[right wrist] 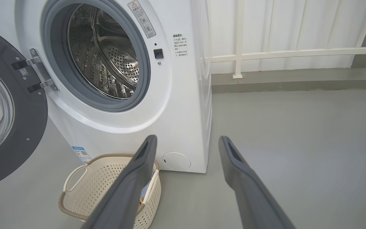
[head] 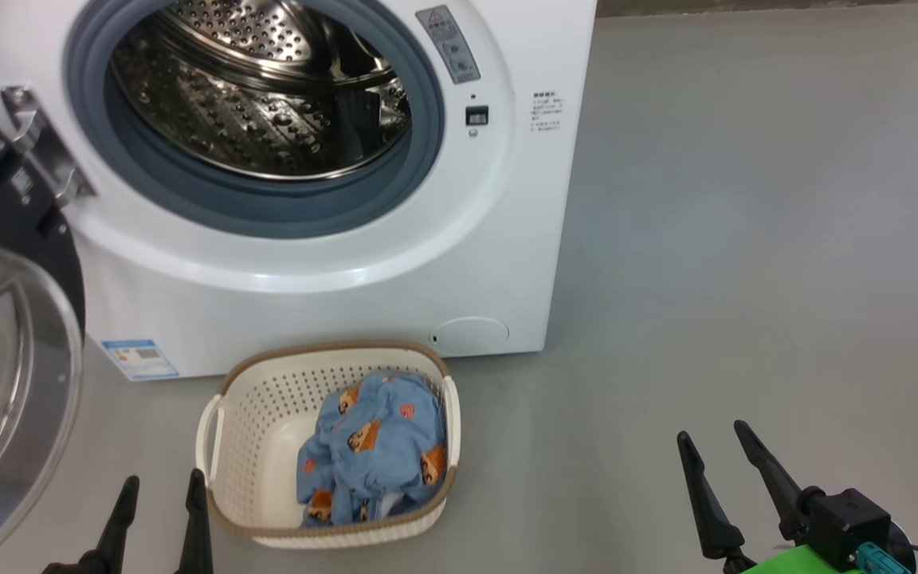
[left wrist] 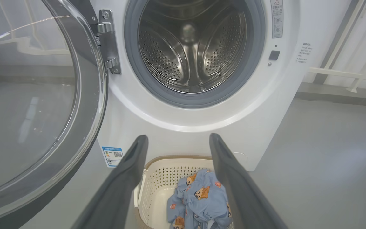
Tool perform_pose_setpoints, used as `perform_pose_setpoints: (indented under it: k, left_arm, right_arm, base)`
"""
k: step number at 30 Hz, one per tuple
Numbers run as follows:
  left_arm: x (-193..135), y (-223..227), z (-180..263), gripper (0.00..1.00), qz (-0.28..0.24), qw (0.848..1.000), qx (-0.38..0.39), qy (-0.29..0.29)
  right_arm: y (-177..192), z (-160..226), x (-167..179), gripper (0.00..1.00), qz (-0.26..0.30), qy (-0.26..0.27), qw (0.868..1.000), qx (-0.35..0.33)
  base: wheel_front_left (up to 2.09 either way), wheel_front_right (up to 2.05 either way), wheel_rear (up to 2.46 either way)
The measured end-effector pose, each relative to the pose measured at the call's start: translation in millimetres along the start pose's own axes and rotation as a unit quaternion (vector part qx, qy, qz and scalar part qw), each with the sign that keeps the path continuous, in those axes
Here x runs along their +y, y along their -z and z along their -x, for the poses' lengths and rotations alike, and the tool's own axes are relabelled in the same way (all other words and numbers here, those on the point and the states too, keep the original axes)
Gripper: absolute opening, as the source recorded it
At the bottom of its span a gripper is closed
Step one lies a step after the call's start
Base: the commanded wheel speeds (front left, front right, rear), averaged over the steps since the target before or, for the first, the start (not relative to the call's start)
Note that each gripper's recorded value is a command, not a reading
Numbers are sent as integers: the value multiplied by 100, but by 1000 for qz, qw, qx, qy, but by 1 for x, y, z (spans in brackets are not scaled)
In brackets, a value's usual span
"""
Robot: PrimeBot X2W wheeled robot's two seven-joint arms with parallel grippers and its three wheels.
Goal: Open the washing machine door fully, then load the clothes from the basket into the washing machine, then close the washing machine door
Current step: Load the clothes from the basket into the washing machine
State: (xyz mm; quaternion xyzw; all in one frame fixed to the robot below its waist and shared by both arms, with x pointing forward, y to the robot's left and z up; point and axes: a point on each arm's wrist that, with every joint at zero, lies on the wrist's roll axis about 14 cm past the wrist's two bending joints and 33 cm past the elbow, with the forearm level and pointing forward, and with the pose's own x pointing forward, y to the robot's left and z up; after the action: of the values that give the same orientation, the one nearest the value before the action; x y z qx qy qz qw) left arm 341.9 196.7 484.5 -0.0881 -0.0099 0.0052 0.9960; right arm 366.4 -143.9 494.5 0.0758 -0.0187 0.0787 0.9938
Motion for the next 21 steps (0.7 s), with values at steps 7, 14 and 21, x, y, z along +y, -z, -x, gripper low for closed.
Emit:
perform_pose_setpoints:
  k: [7,14,21]
  left_arm:
    - [8,-10,-8,100,1,1000,-16,-12]
    - [19,-8,-8,100,-3,999,-13,-30]
    - [20,-5,-9,100,-1,999,-9,-32]
  right_arm:
    - [2,-6,0,100,-1,-2,1000,3]
    - [7,-9,1,100,-2,-4,1000,9]
    - [7,-14,3,100,-3,-7,1000,9]
  base:
    - [200,-185,-15]
    - [103,-103,0]
    - [21,-21,0]
